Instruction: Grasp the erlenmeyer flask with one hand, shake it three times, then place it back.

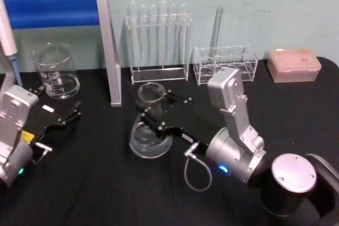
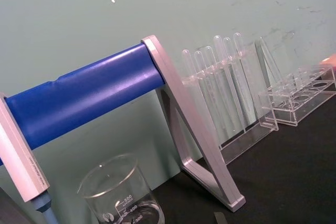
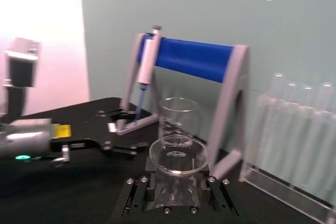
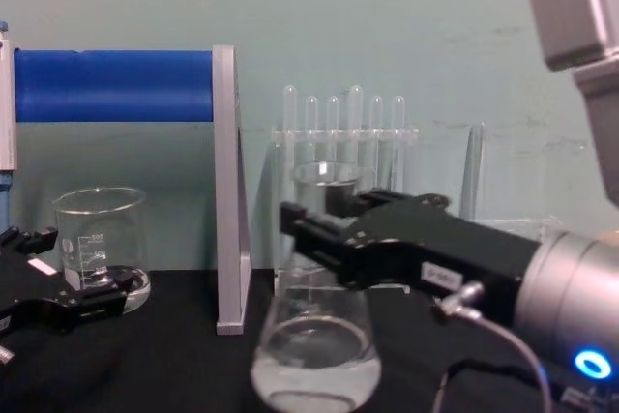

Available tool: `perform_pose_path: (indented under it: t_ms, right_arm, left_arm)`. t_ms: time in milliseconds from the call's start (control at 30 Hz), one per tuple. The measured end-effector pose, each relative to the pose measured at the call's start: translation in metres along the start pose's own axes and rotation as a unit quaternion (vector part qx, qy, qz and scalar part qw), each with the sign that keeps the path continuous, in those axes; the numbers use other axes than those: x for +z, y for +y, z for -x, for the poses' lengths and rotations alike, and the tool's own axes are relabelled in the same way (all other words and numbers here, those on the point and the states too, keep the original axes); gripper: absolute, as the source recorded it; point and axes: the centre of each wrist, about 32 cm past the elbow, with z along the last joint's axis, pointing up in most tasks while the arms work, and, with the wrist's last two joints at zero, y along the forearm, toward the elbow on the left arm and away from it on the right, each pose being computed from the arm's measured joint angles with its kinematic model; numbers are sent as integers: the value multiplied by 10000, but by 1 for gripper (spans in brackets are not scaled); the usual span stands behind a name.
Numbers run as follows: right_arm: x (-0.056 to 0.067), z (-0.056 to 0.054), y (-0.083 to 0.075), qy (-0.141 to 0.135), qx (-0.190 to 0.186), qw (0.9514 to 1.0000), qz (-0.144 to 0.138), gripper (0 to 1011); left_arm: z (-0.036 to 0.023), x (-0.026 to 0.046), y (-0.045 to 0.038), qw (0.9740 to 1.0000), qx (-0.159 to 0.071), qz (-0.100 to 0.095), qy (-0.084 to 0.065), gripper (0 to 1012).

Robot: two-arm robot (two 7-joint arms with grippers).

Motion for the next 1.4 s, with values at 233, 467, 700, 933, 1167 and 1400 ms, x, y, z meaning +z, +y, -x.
perform_pose_path:
  t_ms: [233,467,700,933,1167,1400]
  right_arm:
    - [15,143,62,60,369,9993,-15,449]
    - [24,234,91,83,642,9979,-13,449]
    - [27,245,102,98,694,9975,-8,449]
    - [-1,111,80,89,283,9996,43,449]
    - [-17,-102,22,68,-323,9994,81,449]
    - [-29,-344,-66,56,-983,9951,105,449]
  left_arm:
    - [0,0,0,10000,0,0,0,1001]
    - [0,0,0,10000,0,0,0,1001]
    - [0,0,0,10000,1,0,0,1001]
    - [0,0,0,10000,0,0,0,1001]
    - [0,0,0,10000,1,0,0,1001]
    - [0,0,0,10000,1,0,0,1000]
